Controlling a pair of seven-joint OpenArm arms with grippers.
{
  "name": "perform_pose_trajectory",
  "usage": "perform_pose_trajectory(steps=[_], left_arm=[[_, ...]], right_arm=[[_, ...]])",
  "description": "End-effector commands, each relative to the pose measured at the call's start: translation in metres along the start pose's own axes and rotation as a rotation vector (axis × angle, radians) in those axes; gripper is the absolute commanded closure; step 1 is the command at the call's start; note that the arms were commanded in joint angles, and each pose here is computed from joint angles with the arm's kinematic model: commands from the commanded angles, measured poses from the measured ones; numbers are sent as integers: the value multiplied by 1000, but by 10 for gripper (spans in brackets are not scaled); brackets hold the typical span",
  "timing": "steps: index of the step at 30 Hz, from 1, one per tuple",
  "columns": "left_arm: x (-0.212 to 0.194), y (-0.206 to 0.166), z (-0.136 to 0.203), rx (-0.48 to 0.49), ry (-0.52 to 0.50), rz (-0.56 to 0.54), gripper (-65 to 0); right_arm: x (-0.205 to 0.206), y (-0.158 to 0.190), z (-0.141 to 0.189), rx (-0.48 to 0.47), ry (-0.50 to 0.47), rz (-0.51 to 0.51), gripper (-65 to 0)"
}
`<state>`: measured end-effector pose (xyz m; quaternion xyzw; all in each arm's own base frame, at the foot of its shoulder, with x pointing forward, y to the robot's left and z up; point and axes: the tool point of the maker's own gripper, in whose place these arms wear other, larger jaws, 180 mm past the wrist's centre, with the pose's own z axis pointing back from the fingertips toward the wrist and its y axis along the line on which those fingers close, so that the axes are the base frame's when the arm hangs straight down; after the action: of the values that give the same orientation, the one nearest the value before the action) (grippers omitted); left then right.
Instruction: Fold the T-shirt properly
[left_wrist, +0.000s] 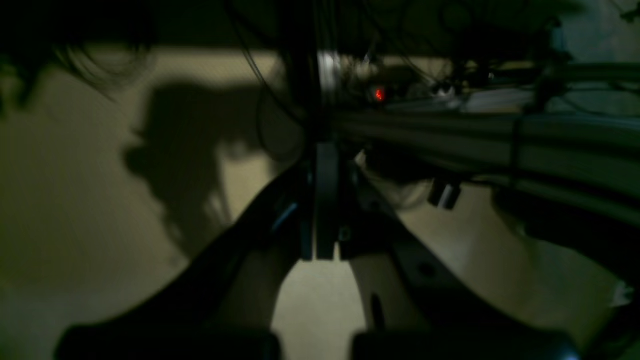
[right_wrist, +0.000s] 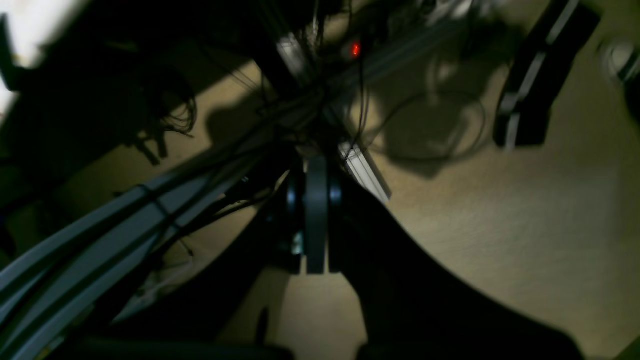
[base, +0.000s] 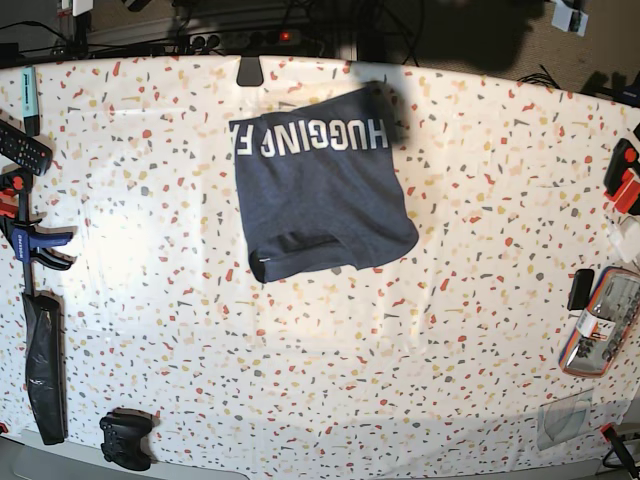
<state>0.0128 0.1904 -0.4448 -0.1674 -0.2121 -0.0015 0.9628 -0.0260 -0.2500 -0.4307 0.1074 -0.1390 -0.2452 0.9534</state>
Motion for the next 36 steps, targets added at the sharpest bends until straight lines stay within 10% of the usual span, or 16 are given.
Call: perform_pose_trajectory(steps=[1, 8, 14, 28, 36], left_arm=[[-9, 4, 1, 0, -4, 32, 0], [-98, 28, -32, 28, 122, 301, 0], [-143, 34, -60, 53, 230, 350, 0], [-161, 22, -117, 97, 289, 432, 0], [-146, -10, -154, 56, 301, 448, 0]], right_arm=[[-4, -11, 2, -11, 6, -5, 0], [-53, -66, -26, -23, 183, -111, 0], [-71, -93, -62, -74, 343, 28, 0], [-116, -3, -158, 112, 590, 288, 0], [-116, 24, -183, 49, 592, 390, 0]])
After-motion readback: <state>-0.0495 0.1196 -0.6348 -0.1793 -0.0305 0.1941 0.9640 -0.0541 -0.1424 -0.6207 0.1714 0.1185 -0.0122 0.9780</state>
